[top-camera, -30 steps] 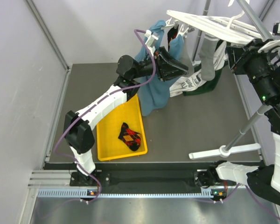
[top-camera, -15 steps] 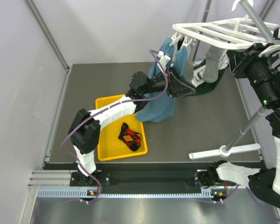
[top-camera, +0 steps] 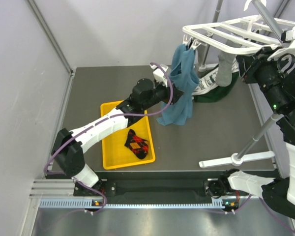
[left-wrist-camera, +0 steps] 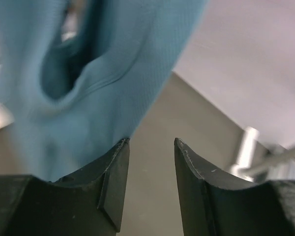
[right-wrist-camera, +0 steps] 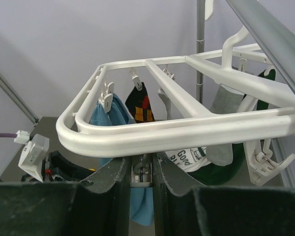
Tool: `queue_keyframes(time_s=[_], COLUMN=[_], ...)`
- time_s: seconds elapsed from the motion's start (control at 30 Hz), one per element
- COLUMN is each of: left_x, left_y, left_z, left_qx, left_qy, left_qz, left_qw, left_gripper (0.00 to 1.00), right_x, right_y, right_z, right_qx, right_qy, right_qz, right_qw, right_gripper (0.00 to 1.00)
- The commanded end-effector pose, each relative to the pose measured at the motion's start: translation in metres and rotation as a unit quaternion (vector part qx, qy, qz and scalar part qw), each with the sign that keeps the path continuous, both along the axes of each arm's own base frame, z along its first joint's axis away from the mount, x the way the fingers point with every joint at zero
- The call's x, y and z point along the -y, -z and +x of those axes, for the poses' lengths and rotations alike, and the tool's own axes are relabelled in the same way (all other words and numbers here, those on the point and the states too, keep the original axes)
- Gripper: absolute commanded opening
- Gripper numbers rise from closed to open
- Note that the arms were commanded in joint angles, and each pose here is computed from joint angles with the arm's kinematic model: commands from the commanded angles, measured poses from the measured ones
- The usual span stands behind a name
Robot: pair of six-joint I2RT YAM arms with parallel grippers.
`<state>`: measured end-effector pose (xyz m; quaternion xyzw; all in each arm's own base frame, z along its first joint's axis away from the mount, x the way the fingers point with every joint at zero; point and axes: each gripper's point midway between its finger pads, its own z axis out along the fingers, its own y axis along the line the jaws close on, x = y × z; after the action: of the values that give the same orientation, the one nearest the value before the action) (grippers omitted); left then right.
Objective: Clip the socks to the hanger
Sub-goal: Open the clamp at the hanger.
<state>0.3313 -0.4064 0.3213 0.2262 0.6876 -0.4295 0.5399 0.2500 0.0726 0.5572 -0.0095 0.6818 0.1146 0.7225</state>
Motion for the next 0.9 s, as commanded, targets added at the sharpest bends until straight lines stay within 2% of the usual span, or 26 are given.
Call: queue_keyframes(time_s=[0.0,0.1,0.13,0.17,0.23,0.27,0.33,0.47,0.63,0.87], left_x=[-0.053,-0.046,-0.030,-0.023,-0.006,0.006,0.018,0.046,0.067,0.085], left_y=[-0.018,-0.042,-0.053,-0.063,-0.090,-0.100,-0.126,-0.170,-0.197,-0.206], left_z=[0.024,0.006,-0.016,-0.026,-0.053,-0.072,-0.092,-0.099,-0.100,-0.096], left_qx=[0.041,0.076,0.094,0.109,0.135,0.146,0.161,0.155,0.107,0.102], left_qy=[-0.147,-0.098,-0.024,0.013,0.098,0.164,0.210,0.252,0.292,0.292], left_qz=[0.019,-0.010,-0.023,-0.036,-0.073,-0.087,-0.127,-0.192,-0.261,-0.280], left_qw=[0.988,0.992,0.995,0.993,0.983,0.972,0.956,0.936,0.914,0.909], left_gripper=[0.47,0.48,0.49,0.52,0.54,0.54,0.59,0.59,0.59,0.64], right_x=[0.000,-0.001,-0.001,-0.002,-0.004,-0.006,-0.009,-0.015,-0.017,-0.019], right_y=[-0.004,-0.004,-0.004,-0.002,-0.001,0.001,0.002,0.006,0.006,0.011], right_z=[0.003,0.002,0.003,0.003,0.002,0.002,-0.001,-0.005,-0.011,-0.015], right_qx=[0.007,0.007,0.006,0.003,0.001,-0.002,-0.003,-0.009,-0.005,-0.004], right_qy=[0.003,0.001,0.001,-0.002,-0.006,-0.013,-0.023,-0.041,-0.054,-0.064], right_qz=[0.002,0.003,0.004,0.005,0.008,0.012,0.019,0.028,0.031,0.028], right_qw=[1.000,1.000,1.000,1.000,1.000,1.000,1.000,0.999,0.998,0.998], right_gripper=[0.00,0.00,0.00,0.00,0.00,0.00,0.00,0.00,0.00,0.00])
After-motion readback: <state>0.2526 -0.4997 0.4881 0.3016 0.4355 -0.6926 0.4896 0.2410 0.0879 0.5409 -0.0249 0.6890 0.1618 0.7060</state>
